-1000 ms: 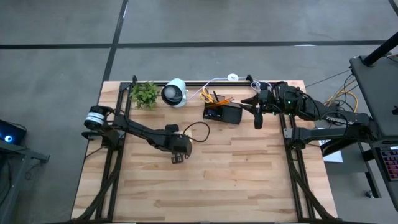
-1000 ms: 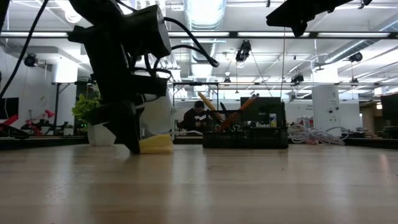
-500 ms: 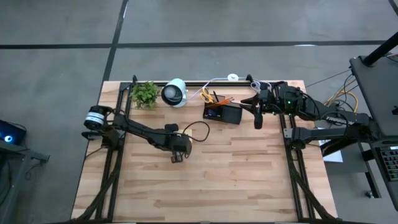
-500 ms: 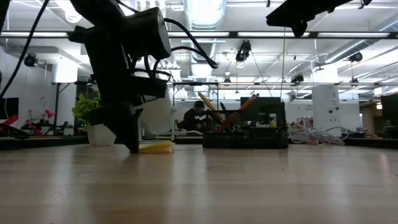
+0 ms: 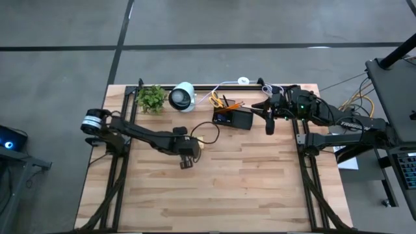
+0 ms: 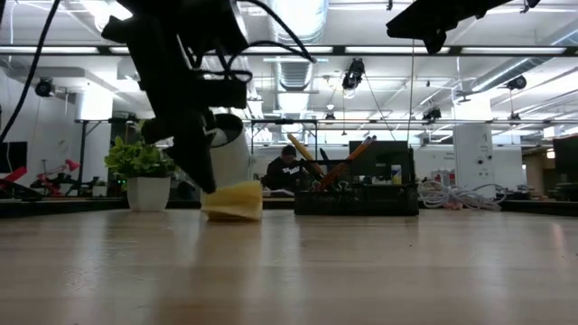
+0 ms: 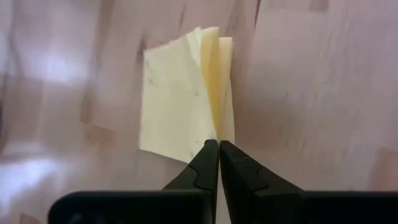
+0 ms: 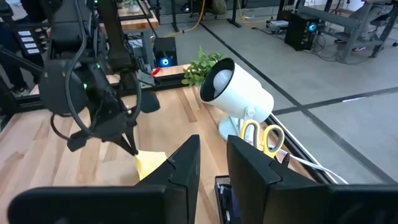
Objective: Pick and place office supplies into organizer
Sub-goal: Put the notepad into the desk organizer
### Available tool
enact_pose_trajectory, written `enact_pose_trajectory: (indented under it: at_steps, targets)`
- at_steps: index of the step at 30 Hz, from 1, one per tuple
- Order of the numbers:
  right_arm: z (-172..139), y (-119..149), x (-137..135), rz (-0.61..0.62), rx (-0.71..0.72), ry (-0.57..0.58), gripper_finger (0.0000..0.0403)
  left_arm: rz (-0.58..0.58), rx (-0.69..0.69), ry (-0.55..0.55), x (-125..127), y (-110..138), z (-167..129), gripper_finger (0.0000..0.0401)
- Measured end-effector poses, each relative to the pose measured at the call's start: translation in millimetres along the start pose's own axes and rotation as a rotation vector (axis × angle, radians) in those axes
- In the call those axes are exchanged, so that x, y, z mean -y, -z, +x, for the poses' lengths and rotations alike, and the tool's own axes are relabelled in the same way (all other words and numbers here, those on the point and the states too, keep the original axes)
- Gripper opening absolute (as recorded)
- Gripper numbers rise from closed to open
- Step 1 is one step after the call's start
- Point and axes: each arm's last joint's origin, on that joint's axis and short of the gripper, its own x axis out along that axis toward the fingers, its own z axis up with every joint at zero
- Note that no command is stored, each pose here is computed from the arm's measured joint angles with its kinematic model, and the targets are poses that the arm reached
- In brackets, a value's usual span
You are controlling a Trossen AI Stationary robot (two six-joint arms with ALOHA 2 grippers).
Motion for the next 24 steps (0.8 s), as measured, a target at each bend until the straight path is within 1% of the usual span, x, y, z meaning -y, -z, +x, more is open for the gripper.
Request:
enact_pose_trajectory:
  at_steps: [10,24]
  targets:
    - [0,0,0,-0.002,0.001,0.000,0.0070,-0.022,0.067,-0.013,-7,-3,-21,0.0000]
    - [0,0,0,0.000,0.001,0.000,0.0063,-0.026,0.075,-0.019,-8,-3,-22,0.0000]
